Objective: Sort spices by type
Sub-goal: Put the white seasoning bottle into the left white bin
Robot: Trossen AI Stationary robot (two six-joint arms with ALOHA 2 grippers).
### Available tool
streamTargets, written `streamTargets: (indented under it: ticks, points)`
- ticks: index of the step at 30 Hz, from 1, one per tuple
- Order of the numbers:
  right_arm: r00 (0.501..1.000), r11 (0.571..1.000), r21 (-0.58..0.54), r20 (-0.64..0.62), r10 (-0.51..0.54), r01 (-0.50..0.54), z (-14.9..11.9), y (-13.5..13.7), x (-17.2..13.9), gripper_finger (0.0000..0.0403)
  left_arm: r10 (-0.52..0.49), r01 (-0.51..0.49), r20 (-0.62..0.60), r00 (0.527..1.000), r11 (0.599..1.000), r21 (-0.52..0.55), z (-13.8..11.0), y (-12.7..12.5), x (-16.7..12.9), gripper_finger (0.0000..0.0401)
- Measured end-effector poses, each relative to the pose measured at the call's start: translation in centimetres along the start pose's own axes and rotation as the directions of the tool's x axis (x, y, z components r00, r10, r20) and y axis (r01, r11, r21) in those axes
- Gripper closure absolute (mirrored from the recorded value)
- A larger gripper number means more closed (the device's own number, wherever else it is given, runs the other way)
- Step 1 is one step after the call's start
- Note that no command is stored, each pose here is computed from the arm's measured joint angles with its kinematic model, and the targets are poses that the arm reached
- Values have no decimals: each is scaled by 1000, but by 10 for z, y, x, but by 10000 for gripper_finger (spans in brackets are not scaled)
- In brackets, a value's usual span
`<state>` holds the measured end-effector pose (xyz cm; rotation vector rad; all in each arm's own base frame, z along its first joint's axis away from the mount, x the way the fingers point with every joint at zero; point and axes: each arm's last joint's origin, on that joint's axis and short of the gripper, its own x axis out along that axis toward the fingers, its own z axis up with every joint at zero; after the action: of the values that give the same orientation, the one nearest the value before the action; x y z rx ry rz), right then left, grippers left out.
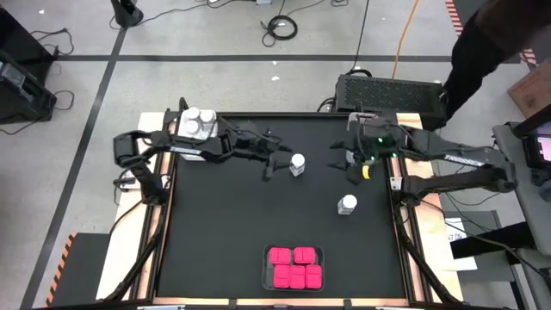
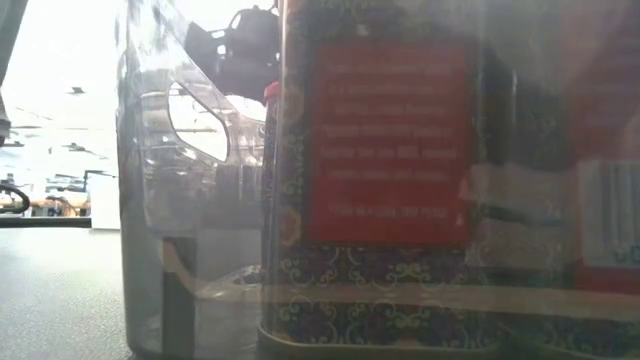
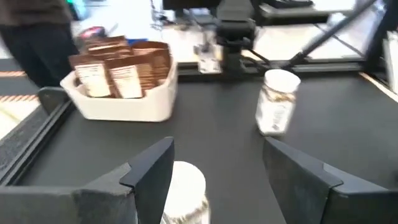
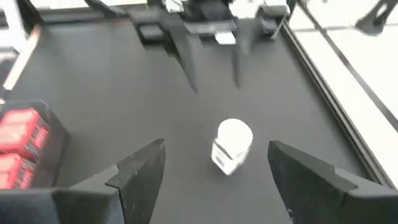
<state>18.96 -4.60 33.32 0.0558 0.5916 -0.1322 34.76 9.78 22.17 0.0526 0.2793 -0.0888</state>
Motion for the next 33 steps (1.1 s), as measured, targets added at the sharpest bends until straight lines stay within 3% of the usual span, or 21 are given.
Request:
streamTargets:
  ticks: [6, 12, 19, 23, 27, 33]
  points:
    - [998, 999, 16, 50, 35, -35, -24, 9, 2, 124, 134, -135, -12, 991, 981, -137, -22, 11, 29, 157]
    - [999, 998, 24, 17, 50, -50, -34, 12, 8, 124, 129, -130, -9, 992, 983, -133, -19, 15, 43, 144]
    - [999, 999, 1, 17, 47, -47, -34, 12, 8, 124, 125, -127, -26, 992, 983, -133, -21, 15, 46, 62]
    - [999, 999, -3, 25, 47, -47, -33, 12, 8, 124, 135, -138, -55, 989, 988, -63, -23, 9, 49, 24]
    - [998, 999, -4, 39, 47, -47, -32, 12, 8, 124, 215, -220, -87, 973, 974, -50, -27, 5, 53, 15]
    - [998, 999, 2, 38, 47, -47, -32, 12, 8, 124, 230, -238, -122, 966, 970, -55, -35, 2, 57, 15]
